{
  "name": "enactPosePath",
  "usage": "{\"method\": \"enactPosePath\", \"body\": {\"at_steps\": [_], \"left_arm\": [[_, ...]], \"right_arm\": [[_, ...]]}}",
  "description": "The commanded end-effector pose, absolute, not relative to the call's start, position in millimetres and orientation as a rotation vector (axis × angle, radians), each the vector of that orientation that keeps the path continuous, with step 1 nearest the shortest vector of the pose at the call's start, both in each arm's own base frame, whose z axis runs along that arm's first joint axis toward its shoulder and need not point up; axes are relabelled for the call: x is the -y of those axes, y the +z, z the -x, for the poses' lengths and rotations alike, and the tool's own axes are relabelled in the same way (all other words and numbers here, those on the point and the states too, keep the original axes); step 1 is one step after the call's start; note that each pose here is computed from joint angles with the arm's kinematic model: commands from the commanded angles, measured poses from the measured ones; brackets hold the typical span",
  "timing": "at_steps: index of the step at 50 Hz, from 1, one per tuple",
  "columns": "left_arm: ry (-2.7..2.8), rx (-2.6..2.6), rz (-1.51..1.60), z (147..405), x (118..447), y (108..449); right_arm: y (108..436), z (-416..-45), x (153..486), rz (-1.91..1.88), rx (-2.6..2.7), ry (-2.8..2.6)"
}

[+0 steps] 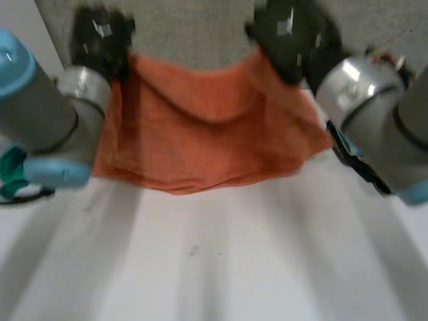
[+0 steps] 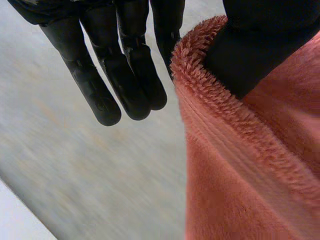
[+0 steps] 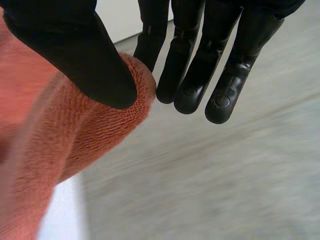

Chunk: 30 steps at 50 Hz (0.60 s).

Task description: Fold the laundry.

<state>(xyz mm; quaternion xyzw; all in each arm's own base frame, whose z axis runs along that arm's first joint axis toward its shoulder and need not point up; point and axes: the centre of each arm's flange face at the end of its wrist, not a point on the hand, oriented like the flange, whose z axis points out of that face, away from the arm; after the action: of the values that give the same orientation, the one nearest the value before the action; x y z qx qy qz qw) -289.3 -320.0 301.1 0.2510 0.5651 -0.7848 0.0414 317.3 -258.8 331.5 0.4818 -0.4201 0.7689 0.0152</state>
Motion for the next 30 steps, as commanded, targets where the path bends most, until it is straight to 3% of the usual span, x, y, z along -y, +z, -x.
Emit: {"method": "enactPosePath", "body": {"at_steps": [1,4,9,23,30], "left_arm": [[-1.948,-2.149,-1.059,282,259,211],[-1.751,-2.274,-1.142,274,239,186],[-1.614,-2.352,-1.210,270,222,167],[-1.755,-2.373,-1.064,264,219,194],[-1.709,-2.469,-0.910,247,216,184]], "right_arm": [[236,-281,225,-1.953,1.580,1.865],[204,-263,206,-2.126,1.595,1.623],[189,-245,204,-2.177,1.586,1.472],[242,-248,223,-1.490,2.412,1.879],[242,-244,220,-1.146,2.733,1.879]]}}
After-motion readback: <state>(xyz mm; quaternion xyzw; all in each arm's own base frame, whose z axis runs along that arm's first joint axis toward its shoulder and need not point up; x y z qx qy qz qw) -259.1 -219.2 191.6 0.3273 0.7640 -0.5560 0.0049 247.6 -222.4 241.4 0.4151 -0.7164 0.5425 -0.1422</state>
